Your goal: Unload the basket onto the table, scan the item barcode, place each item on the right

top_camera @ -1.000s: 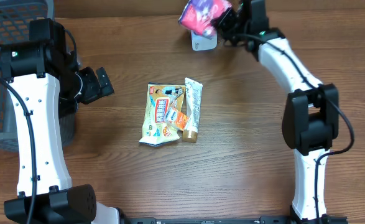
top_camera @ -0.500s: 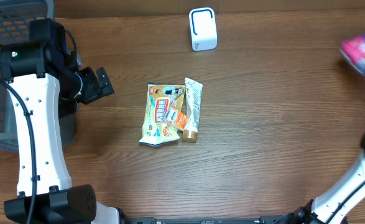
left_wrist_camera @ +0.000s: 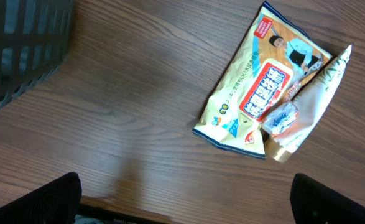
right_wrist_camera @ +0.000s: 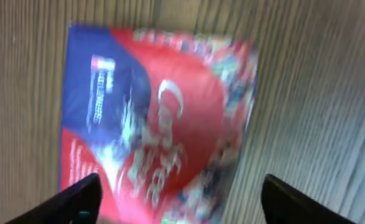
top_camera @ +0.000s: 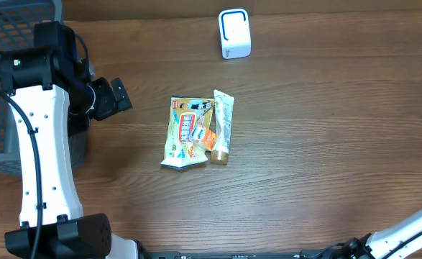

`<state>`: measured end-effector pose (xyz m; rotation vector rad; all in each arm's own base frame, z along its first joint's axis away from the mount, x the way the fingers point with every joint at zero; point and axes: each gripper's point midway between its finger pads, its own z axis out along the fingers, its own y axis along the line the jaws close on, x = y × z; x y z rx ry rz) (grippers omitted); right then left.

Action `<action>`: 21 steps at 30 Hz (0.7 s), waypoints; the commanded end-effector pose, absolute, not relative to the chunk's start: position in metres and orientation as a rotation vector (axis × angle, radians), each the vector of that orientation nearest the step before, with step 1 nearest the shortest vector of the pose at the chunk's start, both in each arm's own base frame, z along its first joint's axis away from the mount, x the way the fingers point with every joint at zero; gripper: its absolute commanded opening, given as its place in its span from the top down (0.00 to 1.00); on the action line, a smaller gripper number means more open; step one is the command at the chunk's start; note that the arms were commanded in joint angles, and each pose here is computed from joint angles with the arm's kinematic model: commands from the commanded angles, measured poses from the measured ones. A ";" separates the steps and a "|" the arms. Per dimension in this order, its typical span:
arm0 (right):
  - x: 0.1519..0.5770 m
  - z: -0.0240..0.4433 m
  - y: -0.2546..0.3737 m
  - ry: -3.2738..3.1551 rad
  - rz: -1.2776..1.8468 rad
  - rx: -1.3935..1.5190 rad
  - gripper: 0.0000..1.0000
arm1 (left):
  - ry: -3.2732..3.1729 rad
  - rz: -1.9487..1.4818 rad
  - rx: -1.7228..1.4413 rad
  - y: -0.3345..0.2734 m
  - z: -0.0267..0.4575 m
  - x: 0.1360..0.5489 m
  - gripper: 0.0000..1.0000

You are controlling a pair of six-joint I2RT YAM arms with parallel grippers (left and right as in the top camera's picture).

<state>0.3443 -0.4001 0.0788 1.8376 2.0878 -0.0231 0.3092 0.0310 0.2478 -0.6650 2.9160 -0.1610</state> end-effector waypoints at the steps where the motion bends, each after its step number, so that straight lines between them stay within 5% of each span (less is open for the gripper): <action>1: 0.377 0.137 -0.387 2.058 0.207 1.650 0.15 | 2.915 -0.158 -0.652 0.034 0.248 0.309 0.00; 8: 0.461 0.241 -0.240 2.072 1.061 0.922 0.15 | 2.915 -0.158 -0.652 0.034 0.248 0.309 0.00; 13: 0.477 0.207 -0.111 2.412 1.080 0.611 0.12 | 2.915 -0.158 -0.652 0.034 0.248 0.309 0.00; 16: 0.478 0.180 -0.026 2.617 1.070 0.471 0.00 | 2.915 -0.158 -0.652 0.034 0.248 0.309 0.00; 20: 0.459 0.139 0.086 2.867 0.921 0.170 0.02 | 2.915 -0.158 -0.652 0.034 0.248 0.309 0.00; 21: 0.448 0.121 0.121 2.948 0.801 0.067 0.10 | 2.915 -0.158 -0.652 0.034 0.248 0.309 0.00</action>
